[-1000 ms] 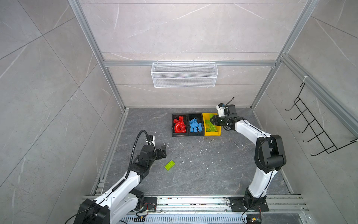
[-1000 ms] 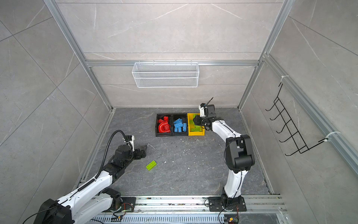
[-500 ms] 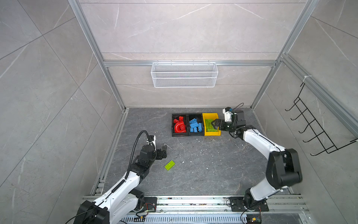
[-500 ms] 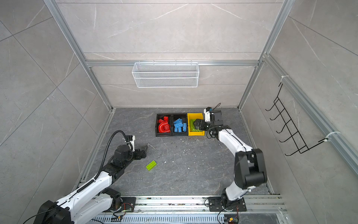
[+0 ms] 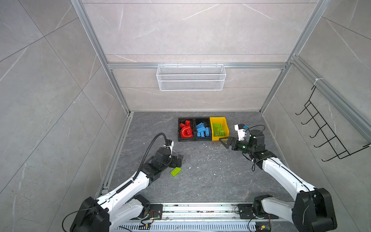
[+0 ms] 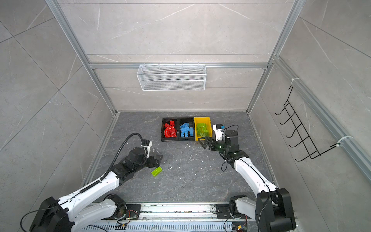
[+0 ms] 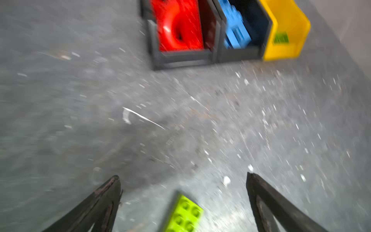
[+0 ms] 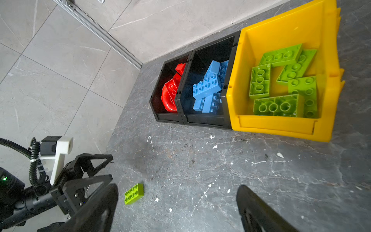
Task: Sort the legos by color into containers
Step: 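Move the left gripper down to the last lime-green brick while the right gripper draws back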
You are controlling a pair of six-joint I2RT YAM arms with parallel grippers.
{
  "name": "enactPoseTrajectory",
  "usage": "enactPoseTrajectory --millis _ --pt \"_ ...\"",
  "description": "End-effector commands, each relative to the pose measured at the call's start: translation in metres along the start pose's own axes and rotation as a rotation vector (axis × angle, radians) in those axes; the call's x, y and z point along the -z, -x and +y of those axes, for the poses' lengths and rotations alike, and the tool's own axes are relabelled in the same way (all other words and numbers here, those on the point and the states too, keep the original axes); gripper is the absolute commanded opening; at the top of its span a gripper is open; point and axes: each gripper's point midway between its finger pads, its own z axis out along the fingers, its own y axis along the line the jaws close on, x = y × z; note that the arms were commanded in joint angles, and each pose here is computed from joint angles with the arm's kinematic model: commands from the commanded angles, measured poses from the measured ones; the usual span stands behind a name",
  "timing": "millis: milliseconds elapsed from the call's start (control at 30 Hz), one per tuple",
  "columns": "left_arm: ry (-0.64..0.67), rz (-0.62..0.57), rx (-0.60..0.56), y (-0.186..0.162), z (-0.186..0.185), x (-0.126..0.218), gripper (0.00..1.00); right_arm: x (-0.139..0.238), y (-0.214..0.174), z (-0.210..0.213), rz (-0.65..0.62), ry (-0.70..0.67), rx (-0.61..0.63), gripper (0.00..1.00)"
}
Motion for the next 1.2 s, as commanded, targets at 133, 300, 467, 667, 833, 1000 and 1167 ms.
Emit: enactPoseTrajectory --millis 133,300,467,667,833,1000,1167 --pt "0.165 0.225 -0.032 -0.06 0.0 -0.021 1.0 0.013 -0.003 0.002 -0.168 0.048 0.054 0.94" --pt "0.253 0.308 -0.109 -0.068 -0.001 -0.022 0.99 0.008 -0.011 -0.004 -0.165 0.057 0.04 0.93" --pt "0.249 0.331 -0.122 -0.075 -0.016 -0.022 0.97 0.004 -0.015 -0.011 -0.149 0.033 0.039 0.93" --pt "0.257 0.314 -0.079 -0.083 -0.029 -0.019 0.93 -0.003 -0.019 -0.018 -0.112 0.009 0.015 0.94" --pt "0.322 0.276 -0.072 -0.074 -0.021 -0.006 0.95 -0.004 -0.02 -0.019 -0.106 0.01 0.014 0.94" --pt "0.388 0.263 -0.137 -0.069 -0.002 0.006 0.99 -0.005 -0.019 -0.016 -0.093 0.022 0.015 0.94" --pt "0.307 0.304 -0.112 -0.071 0.0 -0.001 0.99 -0.003 -0.019 -0.017 -0.101 0.011 0.017 0.95"
